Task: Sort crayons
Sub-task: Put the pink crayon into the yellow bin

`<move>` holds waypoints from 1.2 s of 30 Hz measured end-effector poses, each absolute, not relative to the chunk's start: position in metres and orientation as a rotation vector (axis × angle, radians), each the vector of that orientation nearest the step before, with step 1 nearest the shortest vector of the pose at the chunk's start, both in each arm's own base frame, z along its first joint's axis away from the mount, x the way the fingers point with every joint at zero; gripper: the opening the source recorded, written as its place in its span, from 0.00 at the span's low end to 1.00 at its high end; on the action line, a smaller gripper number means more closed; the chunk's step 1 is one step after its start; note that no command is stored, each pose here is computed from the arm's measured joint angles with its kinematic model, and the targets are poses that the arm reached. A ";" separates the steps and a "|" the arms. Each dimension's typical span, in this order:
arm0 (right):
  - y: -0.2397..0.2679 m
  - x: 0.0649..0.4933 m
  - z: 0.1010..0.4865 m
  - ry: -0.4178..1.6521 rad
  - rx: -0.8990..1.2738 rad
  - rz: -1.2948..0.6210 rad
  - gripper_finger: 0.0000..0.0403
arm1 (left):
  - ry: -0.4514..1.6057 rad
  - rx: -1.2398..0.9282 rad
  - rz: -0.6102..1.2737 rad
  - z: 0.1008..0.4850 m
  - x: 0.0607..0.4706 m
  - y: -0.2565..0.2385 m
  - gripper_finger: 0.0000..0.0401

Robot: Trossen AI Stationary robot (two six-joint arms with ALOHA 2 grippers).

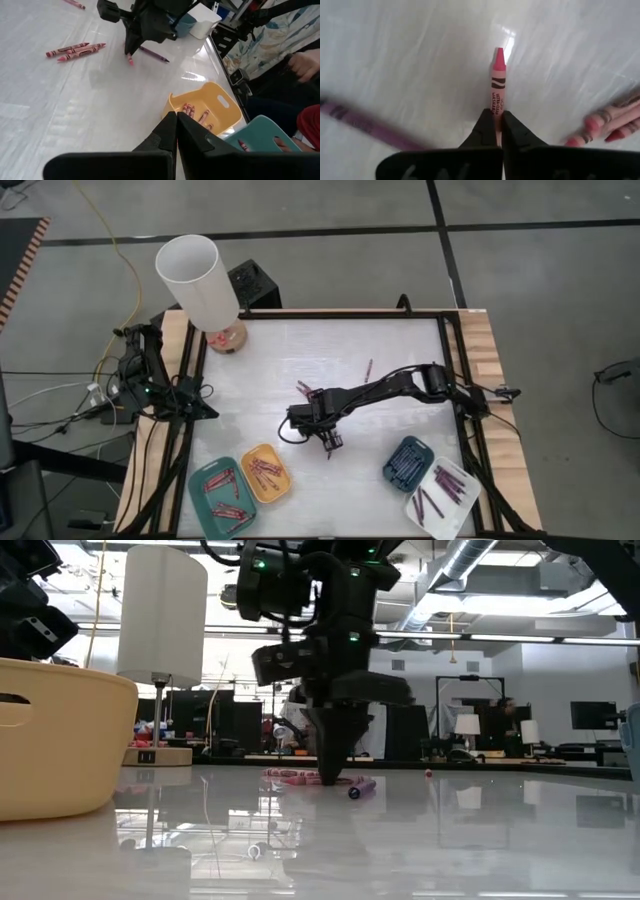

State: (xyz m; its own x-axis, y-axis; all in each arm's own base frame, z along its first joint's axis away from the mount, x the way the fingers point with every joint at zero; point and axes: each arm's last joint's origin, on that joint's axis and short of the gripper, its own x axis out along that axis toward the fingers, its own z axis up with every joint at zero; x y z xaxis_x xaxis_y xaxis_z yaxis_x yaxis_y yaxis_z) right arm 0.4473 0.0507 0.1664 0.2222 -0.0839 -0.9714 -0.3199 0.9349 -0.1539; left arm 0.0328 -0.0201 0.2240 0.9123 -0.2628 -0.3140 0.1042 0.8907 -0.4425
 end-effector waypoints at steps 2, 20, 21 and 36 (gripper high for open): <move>0.055 0.452 0.173 1.307 -0.342 0.147 0.01 | 0.378 -0.433 -0.195 0.224 0.033 -0.020 0.00; 0.130 0.498 0.252 0.584 -0.361 0.156 0.00 | 0.378 -0.433 -0.196 0.224 0.033 -0.020 0.00; 0.135 0.501 0.254 0.531 -0.354 0.181 0.00 | 0.378 -0.433 -0.195 0.224 0.033 -0.020 0.00; 0.158 0.512 0.237 0.365 -0.233 0.272 0.00 | 0.378 -0.432 -0.195 0.224 0.033 -0.020 0.00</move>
